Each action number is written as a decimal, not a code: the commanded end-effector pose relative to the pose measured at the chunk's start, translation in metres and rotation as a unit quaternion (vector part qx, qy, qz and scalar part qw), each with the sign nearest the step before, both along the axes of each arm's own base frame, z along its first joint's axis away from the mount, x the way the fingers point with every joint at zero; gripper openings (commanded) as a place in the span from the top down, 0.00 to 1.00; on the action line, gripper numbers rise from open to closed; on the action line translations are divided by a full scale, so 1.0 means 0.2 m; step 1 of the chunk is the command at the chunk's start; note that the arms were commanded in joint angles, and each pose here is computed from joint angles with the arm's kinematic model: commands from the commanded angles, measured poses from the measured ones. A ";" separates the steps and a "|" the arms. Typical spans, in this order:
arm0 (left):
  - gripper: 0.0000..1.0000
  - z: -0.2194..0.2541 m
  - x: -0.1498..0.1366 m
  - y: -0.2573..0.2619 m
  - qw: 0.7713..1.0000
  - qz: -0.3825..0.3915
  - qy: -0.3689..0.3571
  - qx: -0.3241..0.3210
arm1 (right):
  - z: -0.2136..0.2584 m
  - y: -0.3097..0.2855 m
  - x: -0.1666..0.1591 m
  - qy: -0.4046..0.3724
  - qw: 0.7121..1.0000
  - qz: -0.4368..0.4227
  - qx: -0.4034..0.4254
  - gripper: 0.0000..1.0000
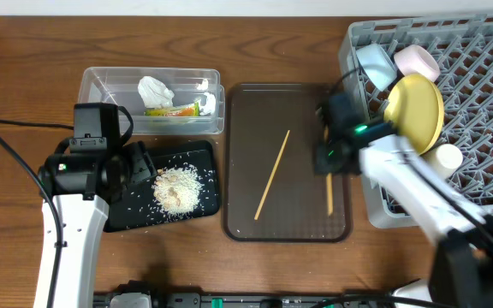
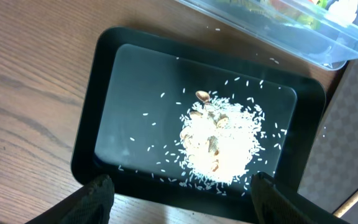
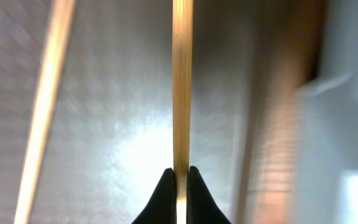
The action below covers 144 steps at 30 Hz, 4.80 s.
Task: Sort waste into correct bins and load items into the dishwasher rack
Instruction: 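Carry one chopstick into the rack beside the yellow plate, then return the right gripper to the tray and grasp the second chopstick, then place the second chopstick into the rack beside the first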
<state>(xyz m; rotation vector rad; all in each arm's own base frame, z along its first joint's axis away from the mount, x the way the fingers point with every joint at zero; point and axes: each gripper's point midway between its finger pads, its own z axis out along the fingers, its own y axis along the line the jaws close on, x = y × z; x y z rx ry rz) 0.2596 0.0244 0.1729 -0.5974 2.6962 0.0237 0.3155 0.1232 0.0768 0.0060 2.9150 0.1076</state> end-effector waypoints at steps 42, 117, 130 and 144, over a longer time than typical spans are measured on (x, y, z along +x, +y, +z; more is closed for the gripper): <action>0.27 0.01 0.00 0.01 1.000 0.005 -0.003 0.003 | 0.22 0.30 0.20 -0.087 0.983 0.149 0.060 0.62; 0.27 0.01 0.00 0.01 1.000 0.005 -0.003 0.003 | 0.44 -0.40 0.32 -0.090 0.993 0.065 -0.047 0.99; 0.27 0.01 0.00 0.01 1.000 0.005 -0.003 0.003 | 0.20 -0.55 0.41 -0.043 0.997 0.059 -0.038 0.99; 0.27 0.01 0.00 0.01 1.000 0.005 -0.003 0.003 | 0.22 -0.57 0.25 0.010 0.998 0.035 -0.053 0.77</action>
